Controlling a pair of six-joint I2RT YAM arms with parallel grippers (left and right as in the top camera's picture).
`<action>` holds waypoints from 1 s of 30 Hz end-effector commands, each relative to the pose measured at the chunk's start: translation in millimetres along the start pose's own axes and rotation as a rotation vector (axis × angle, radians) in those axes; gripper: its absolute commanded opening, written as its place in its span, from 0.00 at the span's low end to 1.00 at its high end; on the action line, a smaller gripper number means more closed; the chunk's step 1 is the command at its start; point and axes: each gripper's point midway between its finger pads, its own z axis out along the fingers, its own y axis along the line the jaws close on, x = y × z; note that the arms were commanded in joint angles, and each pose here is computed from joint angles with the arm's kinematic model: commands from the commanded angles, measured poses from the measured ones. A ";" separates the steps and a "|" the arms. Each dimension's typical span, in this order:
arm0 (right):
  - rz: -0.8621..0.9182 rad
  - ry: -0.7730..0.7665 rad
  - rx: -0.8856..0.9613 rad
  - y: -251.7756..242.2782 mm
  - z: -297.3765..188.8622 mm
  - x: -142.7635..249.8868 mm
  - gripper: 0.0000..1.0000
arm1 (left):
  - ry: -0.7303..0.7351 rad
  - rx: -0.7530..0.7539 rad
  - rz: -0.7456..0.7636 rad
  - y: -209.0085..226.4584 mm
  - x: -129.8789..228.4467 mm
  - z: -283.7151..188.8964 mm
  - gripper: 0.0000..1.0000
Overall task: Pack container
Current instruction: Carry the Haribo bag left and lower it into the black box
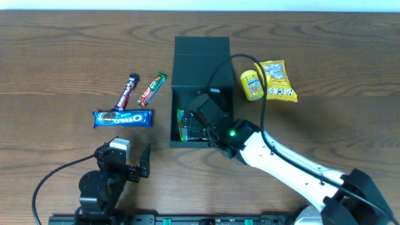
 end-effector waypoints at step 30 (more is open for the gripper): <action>-0.133 0.297 0.276 -66.4 58.9 63.2 0.01 | 0.017 -0.002 0.008 1.4 8.5 2.9 0.95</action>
